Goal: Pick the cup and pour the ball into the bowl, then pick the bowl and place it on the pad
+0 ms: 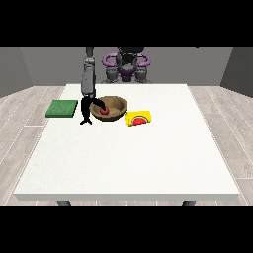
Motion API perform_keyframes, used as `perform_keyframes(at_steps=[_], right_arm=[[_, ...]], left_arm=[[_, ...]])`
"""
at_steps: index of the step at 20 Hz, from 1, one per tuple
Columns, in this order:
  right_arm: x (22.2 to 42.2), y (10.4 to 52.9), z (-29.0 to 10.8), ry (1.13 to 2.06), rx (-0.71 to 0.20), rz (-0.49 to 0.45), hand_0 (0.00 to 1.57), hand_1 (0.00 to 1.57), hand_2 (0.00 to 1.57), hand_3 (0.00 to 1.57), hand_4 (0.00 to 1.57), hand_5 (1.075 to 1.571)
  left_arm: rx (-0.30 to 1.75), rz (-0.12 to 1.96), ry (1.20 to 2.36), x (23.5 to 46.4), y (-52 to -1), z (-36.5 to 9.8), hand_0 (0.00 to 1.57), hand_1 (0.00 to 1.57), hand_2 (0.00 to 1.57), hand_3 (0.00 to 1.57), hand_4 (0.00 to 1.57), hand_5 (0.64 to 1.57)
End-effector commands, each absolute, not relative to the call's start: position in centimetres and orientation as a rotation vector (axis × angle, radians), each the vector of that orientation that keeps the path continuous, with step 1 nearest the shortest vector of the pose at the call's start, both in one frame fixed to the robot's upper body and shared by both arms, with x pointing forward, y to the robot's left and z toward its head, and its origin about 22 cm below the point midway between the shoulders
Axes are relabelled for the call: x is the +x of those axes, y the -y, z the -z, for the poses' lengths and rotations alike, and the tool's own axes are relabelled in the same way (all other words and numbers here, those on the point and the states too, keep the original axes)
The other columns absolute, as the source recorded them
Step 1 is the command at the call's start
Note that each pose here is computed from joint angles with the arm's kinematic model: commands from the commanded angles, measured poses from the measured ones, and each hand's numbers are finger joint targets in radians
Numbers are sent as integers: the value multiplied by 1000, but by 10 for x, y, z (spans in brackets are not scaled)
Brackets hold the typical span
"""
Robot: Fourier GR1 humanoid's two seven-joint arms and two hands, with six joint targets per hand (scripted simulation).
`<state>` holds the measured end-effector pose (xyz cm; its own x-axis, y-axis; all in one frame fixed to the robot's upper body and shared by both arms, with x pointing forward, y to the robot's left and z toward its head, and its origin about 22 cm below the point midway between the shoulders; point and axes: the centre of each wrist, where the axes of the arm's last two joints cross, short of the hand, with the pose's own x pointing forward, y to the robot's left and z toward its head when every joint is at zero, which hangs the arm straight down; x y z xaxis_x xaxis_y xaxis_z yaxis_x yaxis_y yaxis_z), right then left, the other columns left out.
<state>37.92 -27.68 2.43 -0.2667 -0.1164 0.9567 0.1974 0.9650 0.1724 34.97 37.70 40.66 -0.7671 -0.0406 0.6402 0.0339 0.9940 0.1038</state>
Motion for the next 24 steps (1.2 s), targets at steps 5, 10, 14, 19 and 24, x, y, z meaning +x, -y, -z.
perform_keyframes(at_steps=[5, 10, 14, 19, 24], right_arm=[[356, 293, 10, 1543, -320, 144, 1571, 1571, 1571, 1571, 1175, 1448], [380, 297, -47, 1434, -396, 79, 1571, 1571, 1571, 1571, 1226, 1472], [390, 293, -100, 1437, -412, -39, 1571, 1571, 1571, 1571, 1261, 1470], [392, 315, -102, 1396, -357, -6, 1571, 1571, 1571, 1571, 1283, 1481], [379, 365, -94, 1464, -430, -84, 1571, 1571, 1571, 1571, 1302, 1519]], left_arm=[[3, 92, 2395, 352, -402, -394, 0, 0, 0, 0, 0, 1547], [-11, 53, 2273, 374, -415, -334, 0, 0, 0, 0, 0, 1548], [71, -32, 2233, 355, -472, -324, 0, 0, 0, 0, 0, 1546], [129, -50, 2249, 350, -479, -312, 0, 0, 0, 0, 0, 1542], [182, -53, 2298, 333, -489, -338, 0, 0, 0, 0, 0, 1537]])
